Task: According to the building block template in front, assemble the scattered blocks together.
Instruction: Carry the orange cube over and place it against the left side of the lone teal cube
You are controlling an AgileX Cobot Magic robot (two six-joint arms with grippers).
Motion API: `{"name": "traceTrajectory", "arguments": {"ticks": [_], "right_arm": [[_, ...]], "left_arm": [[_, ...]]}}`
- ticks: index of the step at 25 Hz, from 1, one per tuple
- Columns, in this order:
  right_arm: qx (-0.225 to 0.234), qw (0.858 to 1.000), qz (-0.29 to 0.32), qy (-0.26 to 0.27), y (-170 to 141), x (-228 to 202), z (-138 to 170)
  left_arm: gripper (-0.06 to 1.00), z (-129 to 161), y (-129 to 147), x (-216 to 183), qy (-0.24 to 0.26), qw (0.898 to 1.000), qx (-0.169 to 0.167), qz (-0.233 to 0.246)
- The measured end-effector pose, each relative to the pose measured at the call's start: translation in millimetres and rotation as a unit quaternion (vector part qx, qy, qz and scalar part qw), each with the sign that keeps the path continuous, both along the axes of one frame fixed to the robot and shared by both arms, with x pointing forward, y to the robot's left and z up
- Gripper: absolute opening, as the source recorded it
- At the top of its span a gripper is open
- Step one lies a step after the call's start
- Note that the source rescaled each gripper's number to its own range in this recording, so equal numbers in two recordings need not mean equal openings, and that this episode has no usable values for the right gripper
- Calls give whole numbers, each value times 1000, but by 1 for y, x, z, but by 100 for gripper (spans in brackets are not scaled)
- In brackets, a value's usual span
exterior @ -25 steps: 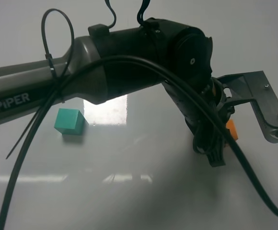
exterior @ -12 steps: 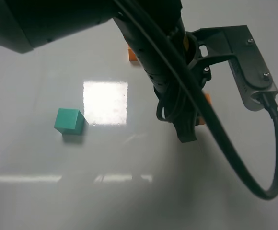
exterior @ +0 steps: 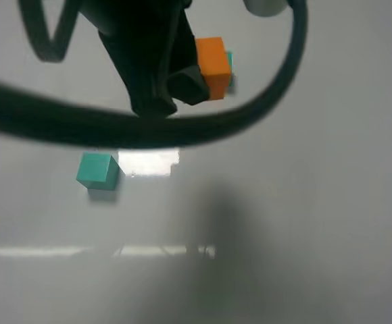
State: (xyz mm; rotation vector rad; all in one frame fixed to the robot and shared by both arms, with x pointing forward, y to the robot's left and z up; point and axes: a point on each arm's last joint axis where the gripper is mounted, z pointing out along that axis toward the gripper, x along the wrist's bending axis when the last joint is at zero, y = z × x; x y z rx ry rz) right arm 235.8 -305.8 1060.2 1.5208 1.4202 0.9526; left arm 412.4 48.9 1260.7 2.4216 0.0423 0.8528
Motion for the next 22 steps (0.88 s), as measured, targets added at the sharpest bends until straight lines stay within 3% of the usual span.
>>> {"name": "traceTrajectory", "arguments": {"ticks": [5, 8, 11, 18, 22], "right_arm": [[0, 1000, 0, 0, 0, 0, 0], [0, 1000, 0, 0, 0, 0, 0], [0, 1000, 0, 0, 0, 0, 0], [0, 1000, 0, 0, 0, 0, 0], [0, 1000, 0, 0, 0, 0, 0]], "left_arm": [[1, 15, 67, -28, -36, 998, -19, 55], [1, 16, 99, -40, -34, 995, -43, 82], [1, 7, 125, -40, -20, 991, -45, 123], [1, -29, 164, -13, 26, 978, 8, 208], [1, -47, 168, 6, 65, 975, 37, 207]]}}
